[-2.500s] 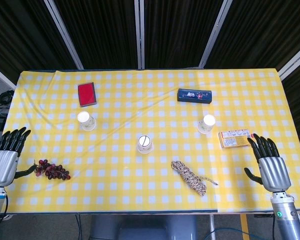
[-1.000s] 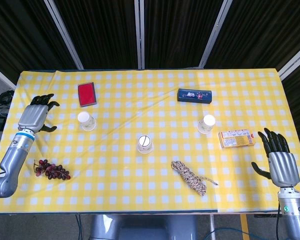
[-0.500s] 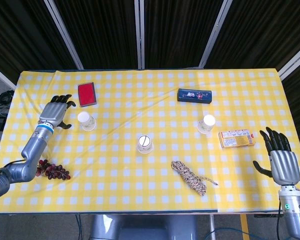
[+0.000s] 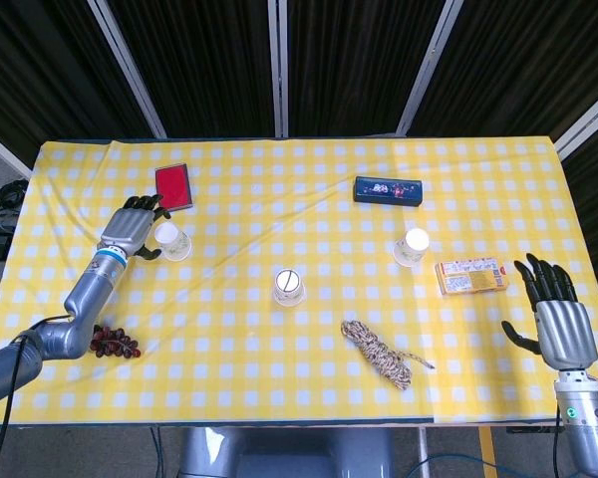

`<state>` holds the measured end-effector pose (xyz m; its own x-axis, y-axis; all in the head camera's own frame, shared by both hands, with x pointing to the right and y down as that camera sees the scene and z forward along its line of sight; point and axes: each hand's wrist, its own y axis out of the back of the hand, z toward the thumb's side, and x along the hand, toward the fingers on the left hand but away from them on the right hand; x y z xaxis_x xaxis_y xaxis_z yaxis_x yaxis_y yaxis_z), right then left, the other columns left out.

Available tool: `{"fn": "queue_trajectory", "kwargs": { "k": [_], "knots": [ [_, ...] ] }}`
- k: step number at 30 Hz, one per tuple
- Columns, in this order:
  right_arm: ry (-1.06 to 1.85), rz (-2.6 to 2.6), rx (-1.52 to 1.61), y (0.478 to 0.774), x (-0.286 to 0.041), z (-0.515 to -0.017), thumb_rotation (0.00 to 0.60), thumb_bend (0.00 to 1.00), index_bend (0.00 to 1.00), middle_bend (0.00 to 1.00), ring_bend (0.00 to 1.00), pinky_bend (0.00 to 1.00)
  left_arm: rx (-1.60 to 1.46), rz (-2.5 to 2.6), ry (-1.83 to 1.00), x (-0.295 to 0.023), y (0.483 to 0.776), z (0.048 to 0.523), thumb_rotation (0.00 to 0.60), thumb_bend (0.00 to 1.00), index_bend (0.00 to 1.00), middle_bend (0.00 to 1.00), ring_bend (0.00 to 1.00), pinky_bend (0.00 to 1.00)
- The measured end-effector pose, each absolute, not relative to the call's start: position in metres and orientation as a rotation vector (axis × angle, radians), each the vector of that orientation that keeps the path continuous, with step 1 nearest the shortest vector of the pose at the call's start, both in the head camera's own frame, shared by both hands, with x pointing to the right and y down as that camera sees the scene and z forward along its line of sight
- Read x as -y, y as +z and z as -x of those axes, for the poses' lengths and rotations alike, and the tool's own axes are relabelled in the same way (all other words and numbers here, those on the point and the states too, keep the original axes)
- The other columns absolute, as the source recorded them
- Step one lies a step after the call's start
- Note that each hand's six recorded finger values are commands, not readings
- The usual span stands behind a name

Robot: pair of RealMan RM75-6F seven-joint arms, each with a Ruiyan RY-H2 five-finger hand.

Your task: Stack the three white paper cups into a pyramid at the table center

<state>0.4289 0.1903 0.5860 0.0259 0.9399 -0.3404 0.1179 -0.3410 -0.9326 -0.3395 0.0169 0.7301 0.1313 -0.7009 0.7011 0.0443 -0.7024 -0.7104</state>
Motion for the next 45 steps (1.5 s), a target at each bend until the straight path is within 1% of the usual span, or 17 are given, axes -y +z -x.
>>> {"fn": "queue_trajectory", "kwargs": {
  "k": [4, 6, 10, 17, 20, 24, 28, 36, 45],
  "knots": [
    [1.392, 1.560, 1.105, 0.586, -0.191, -0.427, 0.600, 0.14, 0.01, 0.00, 0.00, 0.00, -0.648, 1.831, -1.604, -0.018, 0.730, 0.335, 0.600, 0.36, 0.34, 0.00, 0.00, 0.00],
    [1.391, 1.560, 1.105, 0.586, -0.191, -0.426, 0.600, 0.14, 0.01, 0.00, 0.00, 0.00, -0.653, 1.832, -1.588, -0.018, 0.728, 0.333, 0.600, 0.37, 0.37, 0.00, 0.00, 0.00],
    [1.390, 1.560, 1.107, 0.586, -0.191, -0.426, 0.600, 0.14, 0.01, 0.00, 0.00, 0.00, -0.658, 1.830, -1.561, -0.018, 0.724, 0.331, 0.600, 0.37, 0.38, 0.00, 0.00, 0.00],
    [1.381, 1.562, 1.117, 0.583, -0.191, -0.426, 0.600, 0.14, 0.01, 0.00, 0.00, 0.00, -0.664, 1.853, -1.504, -0.021, 0.713, 0.320, 0.600, 0.37, 0.38, 0.00, 0.00, 0.00],
    [1.373, 1.567, 1.115, 0.583, -0.191, -0.424, 0.600, 0.14, 0.01, 0.00, 0.00, 0.00, -0.663, 1.898, -1.432, -0.028, 0.704, 0.299, 0.600, 0.37, 0.38, 0.00, 0.00, 0.00],
    [1.371, 1.568, 1.120, 0.582, -0.191, -0.425, 0.600, 0.14, 0.01, 0.00, 0.00, 0.00, -0.633, 1.980, -1.310, -0.046, 0.688, 0.258, 0.600, 0.38, 0.38, 0.00, 0.00, 0.00],
    [1.367, 1.569, 1.128, 0.580, -0.190, -0.426, 0.600, 0.14, 0.01, 0.00, 0.00, 0.00, -0.576, 1.998, -1.228, -0.061, 0.679, 0.227, 0.600, 0.37, 0.39, 0.00, 0.00, 0.00],
    [1.361, 1.566, 1.155, 0.575, -0.190, -0.431, 0.600, 0.14, 0.01, 0.00, 0.00, 0.00, -0.520, 2.039, -1.181, -0.080, 0.684, 0.185, 0.600, 0.37, 0.38, 0.00, 0.00, 0.00],
    [1.348, 1.567, 1.178, 0.569, -0.189, -0.435, 0.600, 0.14, 0.01, 0.00, 0.00, 0.00, -0.466, 2.047, -1.207, -0.093, 0.695, 0.169, 0.600, 0.37, 0.38, 0.00, 0.00, 0.00]
  ]
}}
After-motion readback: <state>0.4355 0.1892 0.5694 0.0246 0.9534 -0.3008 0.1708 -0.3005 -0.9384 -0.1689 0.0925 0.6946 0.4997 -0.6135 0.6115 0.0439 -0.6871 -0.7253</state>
